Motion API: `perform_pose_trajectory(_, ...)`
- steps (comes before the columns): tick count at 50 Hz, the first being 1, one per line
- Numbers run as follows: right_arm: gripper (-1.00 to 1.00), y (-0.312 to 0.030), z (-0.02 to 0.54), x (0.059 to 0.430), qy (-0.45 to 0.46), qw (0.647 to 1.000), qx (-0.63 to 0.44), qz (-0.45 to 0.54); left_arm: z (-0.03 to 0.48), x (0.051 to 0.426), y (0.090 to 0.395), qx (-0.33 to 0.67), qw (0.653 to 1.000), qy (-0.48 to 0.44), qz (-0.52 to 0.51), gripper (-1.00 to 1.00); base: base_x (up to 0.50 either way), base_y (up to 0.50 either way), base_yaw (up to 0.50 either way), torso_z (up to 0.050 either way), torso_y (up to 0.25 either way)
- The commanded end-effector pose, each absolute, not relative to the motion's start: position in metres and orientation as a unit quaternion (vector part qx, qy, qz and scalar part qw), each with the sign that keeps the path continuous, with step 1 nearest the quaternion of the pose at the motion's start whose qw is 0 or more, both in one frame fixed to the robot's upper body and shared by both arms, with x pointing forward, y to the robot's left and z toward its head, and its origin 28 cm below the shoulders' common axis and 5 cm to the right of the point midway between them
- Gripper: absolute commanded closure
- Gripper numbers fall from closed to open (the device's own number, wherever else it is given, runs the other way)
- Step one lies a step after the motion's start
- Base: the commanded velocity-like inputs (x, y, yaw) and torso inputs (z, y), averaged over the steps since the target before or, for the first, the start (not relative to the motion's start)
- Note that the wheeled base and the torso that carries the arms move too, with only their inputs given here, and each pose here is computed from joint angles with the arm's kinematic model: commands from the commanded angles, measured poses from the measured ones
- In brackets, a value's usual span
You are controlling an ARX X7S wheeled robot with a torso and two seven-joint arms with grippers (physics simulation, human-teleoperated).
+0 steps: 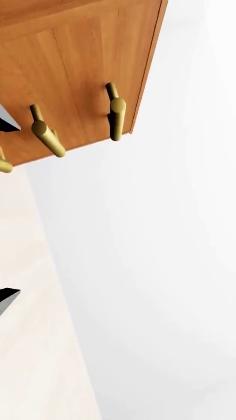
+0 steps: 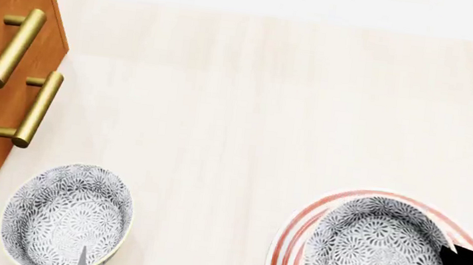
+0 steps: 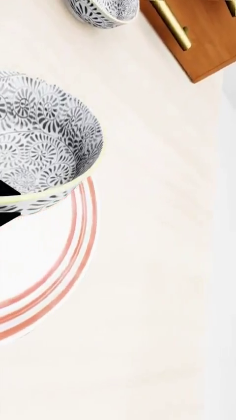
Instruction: Pick up the bowl and put it in the front on the plate.
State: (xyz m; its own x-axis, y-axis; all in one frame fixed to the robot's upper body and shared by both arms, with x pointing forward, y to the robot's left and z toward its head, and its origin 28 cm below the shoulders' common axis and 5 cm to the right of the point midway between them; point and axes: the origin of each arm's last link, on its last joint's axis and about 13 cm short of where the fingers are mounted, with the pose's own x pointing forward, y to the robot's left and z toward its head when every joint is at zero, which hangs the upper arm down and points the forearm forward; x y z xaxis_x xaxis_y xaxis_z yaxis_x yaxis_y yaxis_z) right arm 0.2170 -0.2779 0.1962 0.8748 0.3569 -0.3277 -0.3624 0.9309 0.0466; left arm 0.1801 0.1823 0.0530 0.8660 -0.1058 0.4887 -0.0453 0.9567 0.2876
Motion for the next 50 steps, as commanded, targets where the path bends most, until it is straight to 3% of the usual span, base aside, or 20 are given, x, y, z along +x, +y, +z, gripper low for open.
perform_pose_trajectory(1,1.00,-0.272,0.196,0.225,0.153,0.968,-0.012,0.199,0.052,0.181,0.183,0.145,0.956,-0.256,-0.015,-1.00,0.00,0.00,0.00,0.000,0.000)
perform_pose_trajectory(49,1.00,-0.268,0.162,0.239,0.192,0.964,-0.036,0.180,0.050,0.183,0.183,0.142,0.960,-0.241,-0.022,-1.00,0.00,0.00,0.00,0.000,0.000)
perform_pose_trajectory(50,-1.00,-0.268,0.164,0.238,0.190,0.963,-0.045,0.184,0.050,0.183,0.182,0.142,0.960,-0.241,-0.022,-1.00,0.00,0.00,0.00,0.000,0.000)
